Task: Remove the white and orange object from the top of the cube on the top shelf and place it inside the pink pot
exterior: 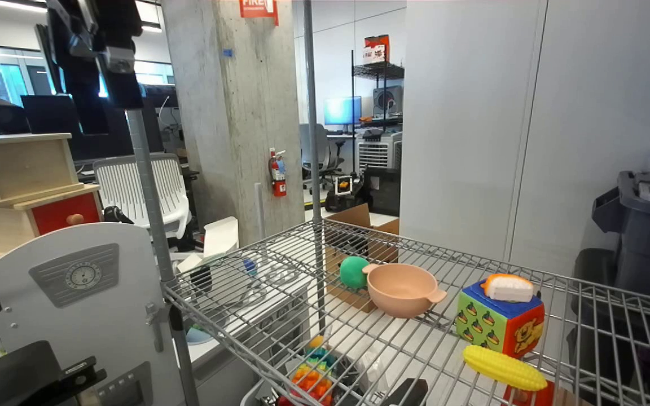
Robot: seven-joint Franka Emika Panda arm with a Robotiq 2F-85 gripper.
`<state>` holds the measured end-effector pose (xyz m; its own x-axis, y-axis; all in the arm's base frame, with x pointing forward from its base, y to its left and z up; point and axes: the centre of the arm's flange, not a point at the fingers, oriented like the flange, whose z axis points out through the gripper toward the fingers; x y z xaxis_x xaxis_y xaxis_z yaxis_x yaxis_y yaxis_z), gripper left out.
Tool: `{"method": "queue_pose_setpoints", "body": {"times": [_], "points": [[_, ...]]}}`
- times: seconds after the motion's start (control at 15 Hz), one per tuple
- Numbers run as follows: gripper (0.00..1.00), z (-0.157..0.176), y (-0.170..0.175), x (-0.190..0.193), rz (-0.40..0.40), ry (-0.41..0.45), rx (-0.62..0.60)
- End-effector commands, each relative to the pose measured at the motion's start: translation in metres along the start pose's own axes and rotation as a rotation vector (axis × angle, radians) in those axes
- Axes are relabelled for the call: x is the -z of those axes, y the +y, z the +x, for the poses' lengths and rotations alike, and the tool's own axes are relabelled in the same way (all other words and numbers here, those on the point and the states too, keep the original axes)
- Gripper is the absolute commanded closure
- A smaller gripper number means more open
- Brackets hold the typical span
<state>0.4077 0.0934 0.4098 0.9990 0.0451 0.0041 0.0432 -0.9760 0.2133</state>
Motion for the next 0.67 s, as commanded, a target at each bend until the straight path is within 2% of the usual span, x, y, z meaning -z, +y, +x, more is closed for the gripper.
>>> {"method": "queue_pose_setpoints", "body": {"times": [0.0,0.4,0.6], "points": [[0.00,0.037,0.012,0.010,0.096,0.031,-0.111],[0.00,0.141,0.079,0.047,0.291,0.050,-0.381],[0.00,0.198,0.089,0.038,0.360,0.061,-0.535]]}}
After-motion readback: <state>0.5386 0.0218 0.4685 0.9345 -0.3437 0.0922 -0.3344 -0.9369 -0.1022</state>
